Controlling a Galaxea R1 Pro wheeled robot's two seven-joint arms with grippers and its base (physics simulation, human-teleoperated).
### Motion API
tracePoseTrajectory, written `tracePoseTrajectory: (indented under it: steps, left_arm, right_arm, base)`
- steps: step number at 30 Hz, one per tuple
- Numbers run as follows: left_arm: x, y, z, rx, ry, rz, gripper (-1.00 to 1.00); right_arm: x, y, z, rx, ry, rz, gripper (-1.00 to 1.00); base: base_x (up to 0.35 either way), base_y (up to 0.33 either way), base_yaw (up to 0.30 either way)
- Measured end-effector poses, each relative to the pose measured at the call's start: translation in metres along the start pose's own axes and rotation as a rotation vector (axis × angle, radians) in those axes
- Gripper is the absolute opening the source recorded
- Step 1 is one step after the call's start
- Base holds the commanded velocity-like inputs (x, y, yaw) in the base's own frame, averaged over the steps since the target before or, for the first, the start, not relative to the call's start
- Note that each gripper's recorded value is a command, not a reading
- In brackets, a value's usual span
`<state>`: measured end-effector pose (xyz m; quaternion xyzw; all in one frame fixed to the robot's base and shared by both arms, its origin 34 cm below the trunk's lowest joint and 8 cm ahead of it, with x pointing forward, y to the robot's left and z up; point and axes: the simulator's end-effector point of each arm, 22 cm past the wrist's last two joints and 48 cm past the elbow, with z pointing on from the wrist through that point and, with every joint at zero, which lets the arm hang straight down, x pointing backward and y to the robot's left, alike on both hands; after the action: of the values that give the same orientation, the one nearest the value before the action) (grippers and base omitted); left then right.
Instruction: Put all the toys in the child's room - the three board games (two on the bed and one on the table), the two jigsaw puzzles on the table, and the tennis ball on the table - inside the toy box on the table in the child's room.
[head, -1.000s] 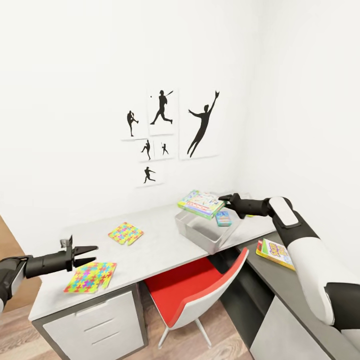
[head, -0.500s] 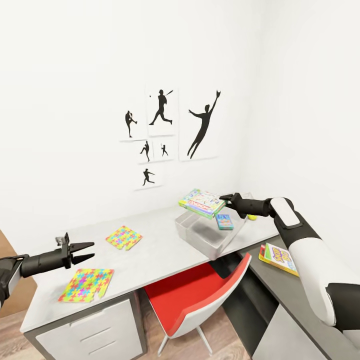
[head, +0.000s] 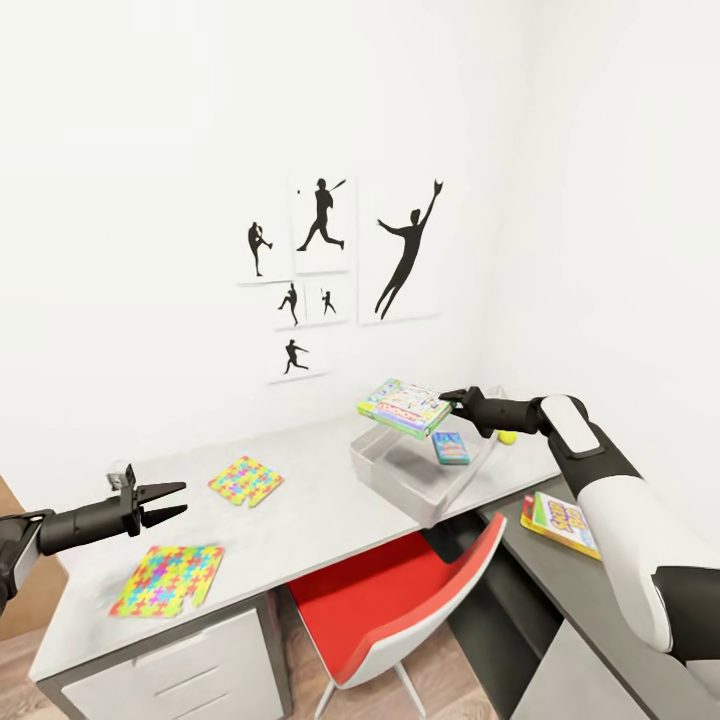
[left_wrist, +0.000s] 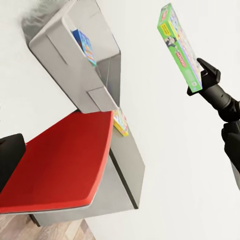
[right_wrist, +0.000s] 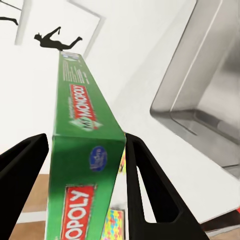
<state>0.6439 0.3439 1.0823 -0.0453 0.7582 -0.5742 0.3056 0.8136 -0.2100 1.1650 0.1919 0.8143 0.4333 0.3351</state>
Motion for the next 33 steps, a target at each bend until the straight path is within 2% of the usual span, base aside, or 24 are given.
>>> tracePoseTrajectory:
  steps: [9, 17, 22, 24, 29, 33]
  left_arm:
    - [0.000, 0.001, 0.000, -0.002, 0.001, -0.001, 1.00]
    - [0.001, 0.001, 0.000, -0.002, 0.000, -0.001, 1.00]
    - [0.000, 0.001, 0.000, -0.001, 0.000, 0.000, 1.00]
    - [0.001, 0.001, -0.001, -0.002, 0.000, 0.000, 1.00]
    - [0.000, 0.001, -0.001, -0.001, 0.000, 0.000, 1.00]
    - [0.001, 0.001, -0.001, -0.001, -0.001, 0.000, 1.00]
  right_arm:
    - [0.009, -0.040, 0.002, 0.077, 0.056, 0.076, -1.00]
    - [0.008, -0.062, -0.005, 0.117, 0.063, 0.095, -1.00]
    - [0.015, -0.078, -0.004, 0.142, 0.077, 0.125, -1.00]
    - [0.018, -0.080, -0.004, 0.148, 0.081, 0.125, -1.00]
    - [0.024, -0.079, 0.000, 0.173, 0.097, 0.063, -1.00]
    - [0.023, -0.079, 0.001, 0.177, 0.085, 0.043, -1.00]
  base:
    - [0.059, 0.000, 0.000]
    - [0.002, 0.000, 0.000]
    - [0.000, 0.000, 0.000]
    - [0.000, 0.000, 0.000]
    - [0.000, 0.000, 0.000]
    - [0.000, 0.000, 0.000]
